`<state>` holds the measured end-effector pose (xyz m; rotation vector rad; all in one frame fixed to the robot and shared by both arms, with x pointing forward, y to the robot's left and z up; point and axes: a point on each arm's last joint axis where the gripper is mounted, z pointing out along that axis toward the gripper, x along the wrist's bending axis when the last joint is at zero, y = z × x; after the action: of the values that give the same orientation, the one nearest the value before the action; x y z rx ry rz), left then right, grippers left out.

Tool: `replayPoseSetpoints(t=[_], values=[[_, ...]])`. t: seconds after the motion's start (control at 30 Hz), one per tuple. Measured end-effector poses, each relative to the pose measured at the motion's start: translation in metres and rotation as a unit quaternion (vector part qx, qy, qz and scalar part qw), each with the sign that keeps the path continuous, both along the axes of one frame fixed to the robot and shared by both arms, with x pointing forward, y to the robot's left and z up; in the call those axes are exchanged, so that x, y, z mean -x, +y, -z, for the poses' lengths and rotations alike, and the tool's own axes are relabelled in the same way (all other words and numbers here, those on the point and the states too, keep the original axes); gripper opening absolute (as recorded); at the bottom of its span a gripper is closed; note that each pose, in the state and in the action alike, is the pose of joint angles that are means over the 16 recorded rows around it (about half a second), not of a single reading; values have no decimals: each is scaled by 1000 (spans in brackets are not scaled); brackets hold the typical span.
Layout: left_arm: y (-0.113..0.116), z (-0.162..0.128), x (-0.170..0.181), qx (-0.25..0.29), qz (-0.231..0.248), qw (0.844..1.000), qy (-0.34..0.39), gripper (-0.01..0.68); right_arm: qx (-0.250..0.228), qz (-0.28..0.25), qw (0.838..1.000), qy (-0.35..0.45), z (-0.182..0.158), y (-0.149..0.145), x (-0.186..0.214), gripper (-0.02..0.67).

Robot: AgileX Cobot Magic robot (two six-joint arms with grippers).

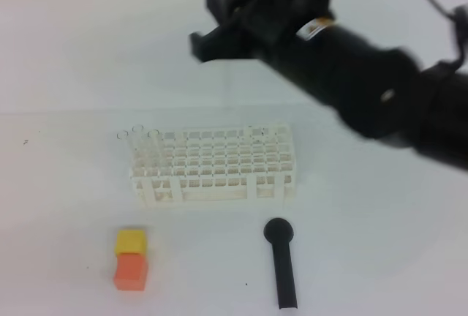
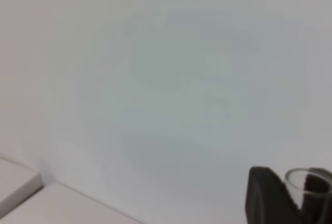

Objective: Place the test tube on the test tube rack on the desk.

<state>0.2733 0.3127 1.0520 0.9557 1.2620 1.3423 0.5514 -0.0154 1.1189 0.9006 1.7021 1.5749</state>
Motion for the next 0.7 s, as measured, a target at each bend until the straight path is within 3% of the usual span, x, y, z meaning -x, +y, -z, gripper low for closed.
replayPoseSetpoints(t=[0.37, 0.7], values=[[-5, 32, -11, -44, 32, 997, 61, 2, -25, -6, 999, -43, 63, 48, -7, 122], [-9, 76, -19, -51, 56, 988, 131, 0, -36, -16, 998, -47, 105, 63, -15, 122]])
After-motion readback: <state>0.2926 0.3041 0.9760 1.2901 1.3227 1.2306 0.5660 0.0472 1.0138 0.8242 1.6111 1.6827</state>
